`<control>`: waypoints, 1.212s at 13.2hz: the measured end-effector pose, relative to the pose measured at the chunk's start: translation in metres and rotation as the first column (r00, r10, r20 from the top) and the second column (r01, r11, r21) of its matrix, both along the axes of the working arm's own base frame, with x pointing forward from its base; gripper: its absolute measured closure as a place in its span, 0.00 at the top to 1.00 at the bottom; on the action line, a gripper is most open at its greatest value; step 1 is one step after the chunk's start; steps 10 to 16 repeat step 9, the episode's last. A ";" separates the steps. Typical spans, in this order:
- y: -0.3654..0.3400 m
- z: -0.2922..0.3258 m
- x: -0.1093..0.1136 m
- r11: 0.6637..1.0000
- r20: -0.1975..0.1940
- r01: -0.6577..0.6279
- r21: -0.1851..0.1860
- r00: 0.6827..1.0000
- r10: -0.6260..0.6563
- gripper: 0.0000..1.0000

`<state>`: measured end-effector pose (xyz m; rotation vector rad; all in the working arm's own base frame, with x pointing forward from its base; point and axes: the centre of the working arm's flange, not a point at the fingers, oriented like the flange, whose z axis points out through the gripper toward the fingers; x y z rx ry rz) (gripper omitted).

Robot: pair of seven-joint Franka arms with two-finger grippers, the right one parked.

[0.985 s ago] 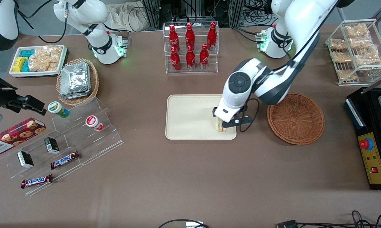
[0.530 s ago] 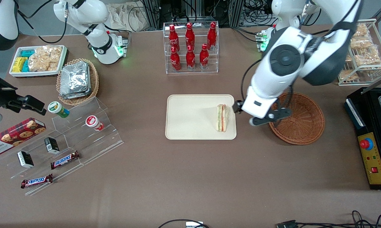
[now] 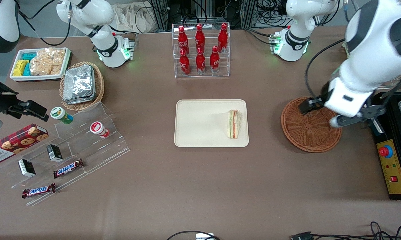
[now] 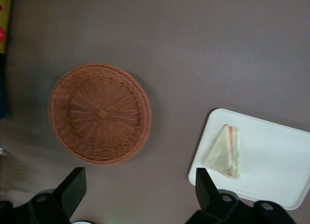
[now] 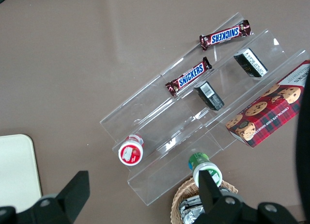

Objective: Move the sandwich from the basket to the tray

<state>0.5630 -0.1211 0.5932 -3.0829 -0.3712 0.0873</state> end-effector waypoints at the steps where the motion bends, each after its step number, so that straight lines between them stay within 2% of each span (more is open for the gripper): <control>1: 0.021 0.006 -0.009 1.000 0.002 0.004 0.000 1.000 -0.004 1.00; 5: 0.087 -0.001 -0.036 0.999 0.009 0.040 -0.024 0.999 -0.040 1.00; 16: 0.098 -0.008 -0.036 0.999 0.005 0.043 -0.033 0.999 -0.043 1.00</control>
